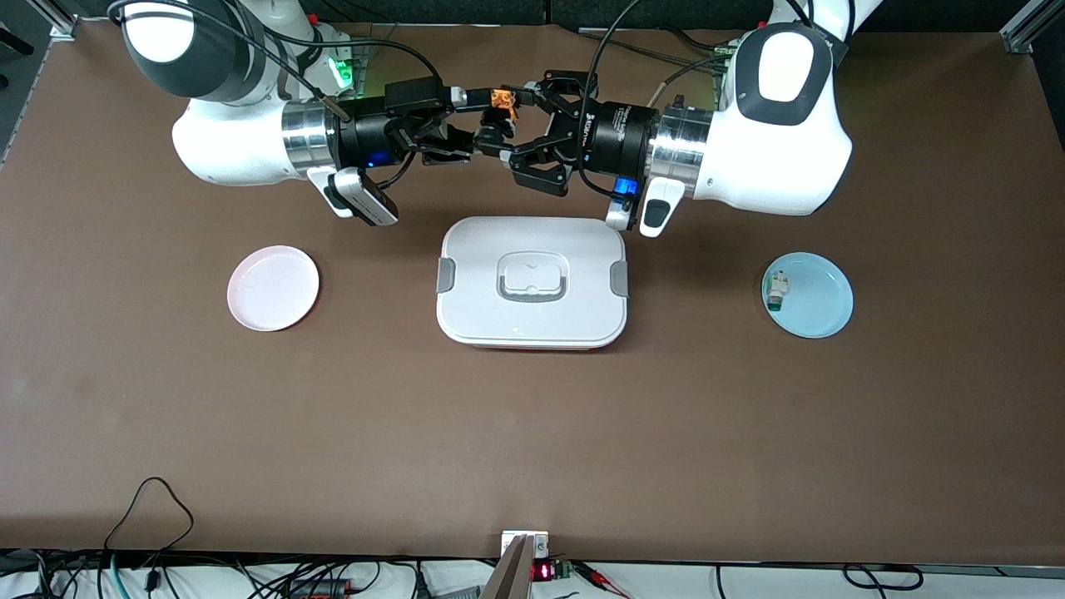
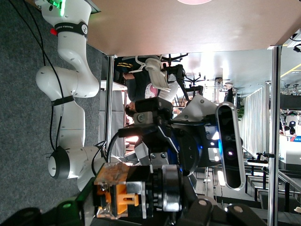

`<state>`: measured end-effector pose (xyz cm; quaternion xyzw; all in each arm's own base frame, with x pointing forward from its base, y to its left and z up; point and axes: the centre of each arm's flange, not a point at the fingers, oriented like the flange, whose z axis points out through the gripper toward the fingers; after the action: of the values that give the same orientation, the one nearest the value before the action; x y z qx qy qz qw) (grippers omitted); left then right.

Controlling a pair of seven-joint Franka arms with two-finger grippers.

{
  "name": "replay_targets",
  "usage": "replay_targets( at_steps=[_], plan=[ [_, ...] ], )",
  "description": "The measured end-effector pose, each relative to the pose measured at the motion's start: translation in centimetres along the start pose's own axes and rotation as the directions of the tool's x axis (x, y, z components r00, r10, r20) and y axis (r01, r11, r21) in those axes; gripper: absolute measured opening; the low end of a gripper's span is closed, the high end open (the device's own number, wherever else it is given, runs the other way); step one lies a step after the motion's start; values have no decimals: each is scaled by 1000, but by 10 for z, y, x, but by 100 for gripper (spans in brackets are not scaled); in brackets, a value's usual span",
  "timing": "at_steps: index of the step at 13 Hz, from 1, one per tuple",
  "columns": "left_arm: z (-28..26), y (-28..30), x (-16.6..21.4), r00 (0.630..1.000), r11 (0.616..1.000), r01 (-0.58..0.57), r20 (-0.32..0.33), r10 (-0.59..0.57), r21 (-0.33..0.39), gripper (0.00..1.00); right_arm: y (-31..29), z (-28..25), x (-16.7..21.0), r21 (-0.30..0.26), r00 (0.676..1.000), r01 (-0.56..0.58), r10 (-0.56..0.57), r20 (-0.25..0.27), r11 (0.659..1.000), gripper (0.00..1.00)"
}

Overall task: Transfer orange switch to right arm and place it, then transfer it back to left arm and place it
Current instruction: 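Grasp the switch with the right gripper while the left gripper holds it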

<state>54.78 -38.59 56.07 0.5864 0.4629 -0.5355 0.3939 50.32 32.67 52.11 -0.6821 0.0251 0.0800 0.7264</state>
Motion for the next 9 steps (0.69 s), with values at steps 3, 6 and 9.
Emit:
replay_targets(
  at_steps=[3, 6, 9],
  plan=[
    [0, 0, 0, 1000, 1000, 4, 0, -4, 0, 72, -1, -1, -3, -1, 1000, 0, 0, -3, 1000, 96],
    [0, 0, 0, 1000, 1000, 5, 0, -5, 0, 72, -1, -1, -3, -1, 1000, 2, -2, -4, 1000, 87],
    [0, 0, 0, 1000, 1000, 6, 0, -6, 0, 72, -3, -1, -4, 1, 1000, 5, -5, -4, 1000, 85]
  ],
)
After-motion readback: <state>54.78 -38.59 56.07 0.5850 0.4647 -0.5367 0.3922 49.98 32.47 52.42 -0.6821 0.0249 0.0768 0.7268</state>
